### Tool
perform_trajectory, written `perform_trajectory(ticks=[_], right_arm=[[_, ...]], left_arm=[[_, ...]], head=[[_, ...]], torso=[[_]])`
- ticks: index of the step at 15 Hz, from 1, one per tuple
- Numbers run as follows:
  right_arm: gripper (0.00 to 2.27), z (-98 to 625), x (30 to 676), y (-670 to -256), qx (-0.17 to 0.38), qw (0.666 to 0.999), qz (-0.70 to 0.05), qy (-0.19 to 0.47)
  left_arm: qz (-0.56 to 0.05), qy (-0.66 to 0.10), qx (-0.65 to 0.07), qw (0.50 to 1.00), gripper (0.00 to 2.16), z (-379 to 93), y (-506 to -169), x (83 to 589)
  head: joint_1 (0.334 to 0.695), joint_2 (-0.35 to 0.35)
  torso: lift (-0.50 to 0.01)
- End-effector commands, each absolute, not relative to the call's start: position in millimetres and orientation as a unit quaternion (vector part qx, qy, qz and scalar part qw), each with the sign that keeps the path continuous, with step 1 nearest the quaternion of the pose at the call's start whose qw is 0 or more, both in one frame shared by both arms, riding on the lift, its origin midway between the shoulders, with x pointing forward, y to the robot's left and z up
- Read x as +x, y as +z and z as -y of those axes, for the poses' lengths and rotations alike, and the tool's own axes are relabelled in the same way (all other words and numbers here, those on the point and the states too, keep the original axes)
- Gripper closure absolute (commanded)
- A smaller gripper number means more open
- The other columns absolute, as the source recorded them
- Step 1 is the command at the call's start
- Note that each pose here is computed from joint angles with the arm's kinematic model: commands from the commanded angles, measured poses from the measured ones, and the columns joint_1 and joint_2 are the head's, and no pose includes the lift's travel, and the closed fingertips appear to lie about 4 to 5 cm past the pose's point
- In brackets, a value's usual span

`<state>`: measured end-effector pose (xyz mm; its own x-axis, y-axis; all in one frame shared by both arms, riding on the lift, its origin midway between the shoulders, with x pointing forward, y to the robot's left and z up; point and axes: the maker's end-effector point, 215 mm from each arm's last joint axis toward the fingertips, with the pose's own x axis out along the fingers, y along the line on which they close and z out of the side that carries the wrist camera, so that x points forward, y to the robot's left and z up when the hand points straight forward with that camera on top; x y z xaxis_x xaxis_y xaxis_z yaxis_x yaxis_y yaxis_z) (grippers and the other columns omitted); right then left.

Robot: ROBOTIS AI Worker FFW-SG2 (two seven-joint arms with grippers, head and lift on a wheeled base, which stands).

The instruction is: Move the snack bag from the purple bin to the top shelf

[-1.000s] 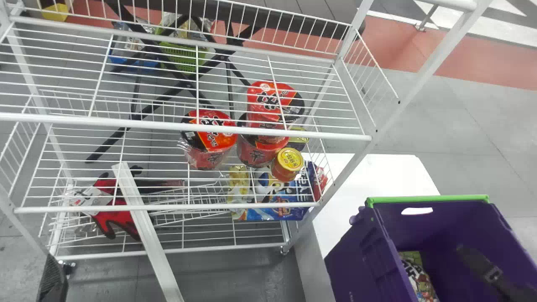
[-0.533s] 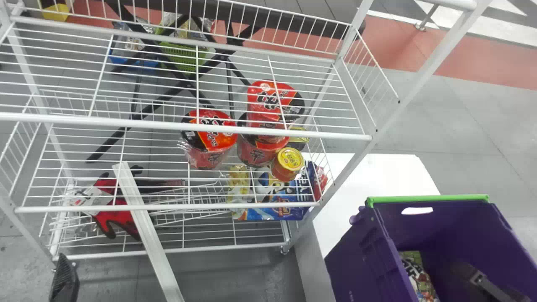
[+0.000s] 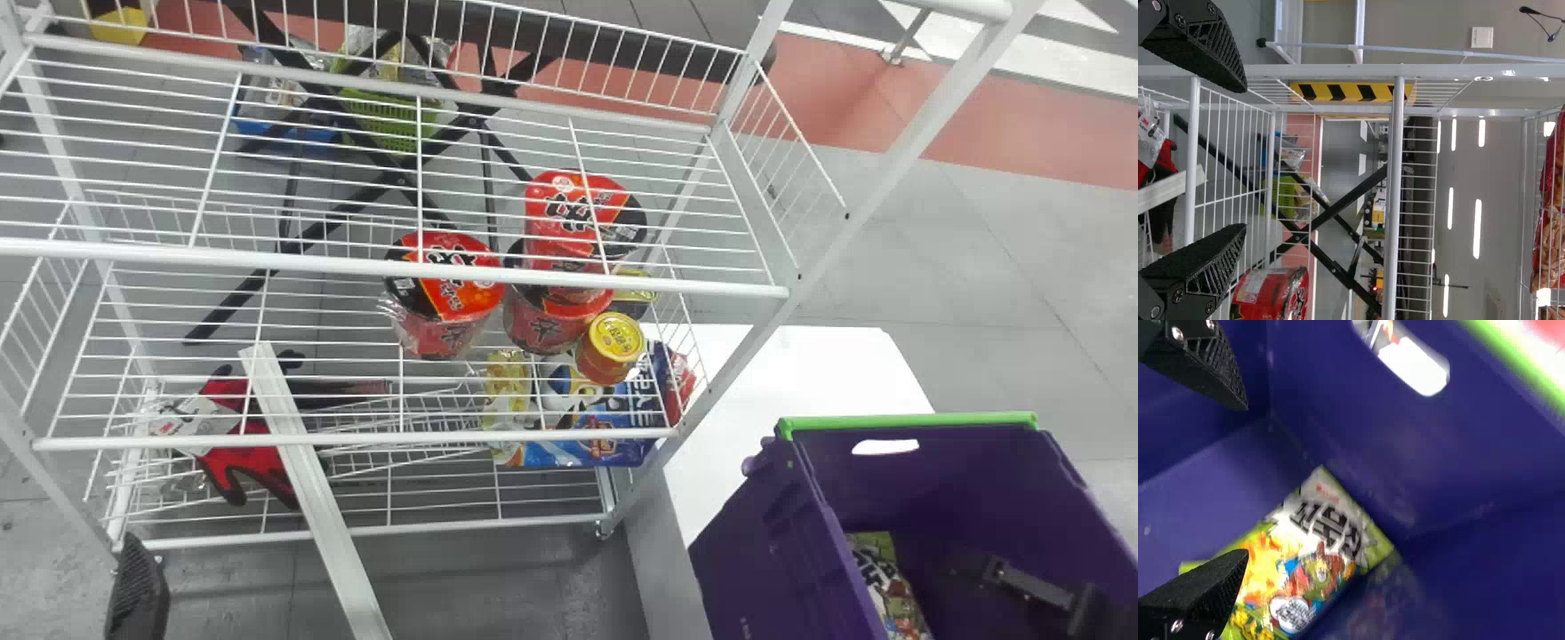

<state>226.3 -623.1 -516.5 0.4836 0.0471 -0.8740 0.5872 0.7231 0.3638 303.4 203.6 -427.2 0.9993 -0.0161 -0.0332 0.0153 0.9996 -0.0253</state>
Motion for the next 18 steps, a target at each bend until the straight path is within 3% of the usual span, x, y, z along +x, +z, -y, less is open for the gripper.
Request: perform_trajectory(ticks=[1,8,18], right_arm=[[0.0,637.6,228.5,-533.9,0.306,0.787,-0.504,-0.182],[0.0,613.2,252.4,-585.8,0.264,0.761,-0.571,-0.158],[0.0,648.7,259.4,-626.4,0.111,0.748,-0.639,-0.145]], left_arm=[[-0.008,-0.008,-0.017,1.0,0.08,-200.5,-421.3,303.9],[0.006,-0.001,-0.017,1.0,0.08,-205.9,-412.1,305.9],[0.017,0.006,-0.019,1.0,0.08,-221.4,-406.5,312.4]], head=[[0.695,-0.35],[0.695,-0.35],[0.695,-0.35]], torso=[[-0.452],[-0.452],[-0.452]])
